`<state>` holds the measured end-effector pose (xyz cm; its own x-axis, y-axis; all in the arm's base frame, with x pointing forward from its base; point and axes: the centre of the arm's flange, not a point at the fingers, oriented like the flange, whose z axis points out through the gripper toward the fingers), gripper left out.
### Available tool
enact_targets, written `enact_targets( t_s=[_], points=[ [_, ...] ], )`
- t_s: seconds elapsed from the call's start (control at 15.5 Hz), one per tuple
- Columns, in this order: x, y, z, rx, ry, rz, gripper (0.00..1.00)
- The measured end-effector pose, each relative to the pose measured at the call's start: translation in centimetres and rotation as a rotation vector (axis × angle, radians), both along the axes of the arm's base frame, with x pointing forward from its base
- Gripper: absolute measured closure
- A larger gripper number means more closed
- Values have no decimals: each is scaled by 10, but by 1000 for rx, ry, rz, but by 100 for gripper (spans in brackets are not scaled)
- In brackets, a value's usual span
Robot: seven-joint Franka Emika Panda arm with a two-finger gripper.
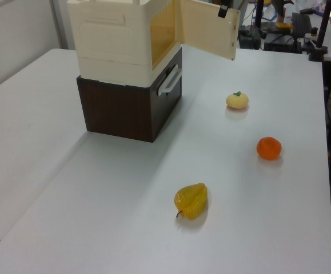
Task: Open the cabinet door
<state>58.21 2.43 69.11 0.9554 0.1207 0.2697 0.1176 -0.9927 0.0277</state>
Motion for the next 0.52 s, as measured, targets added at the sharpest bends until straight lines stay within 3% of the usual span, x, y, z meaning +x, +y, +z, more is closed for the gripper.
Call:
enact_targets(
  t_s=[0.52],
  points=[
    [-3,43,1,30,0,-30,0]
  ],
)
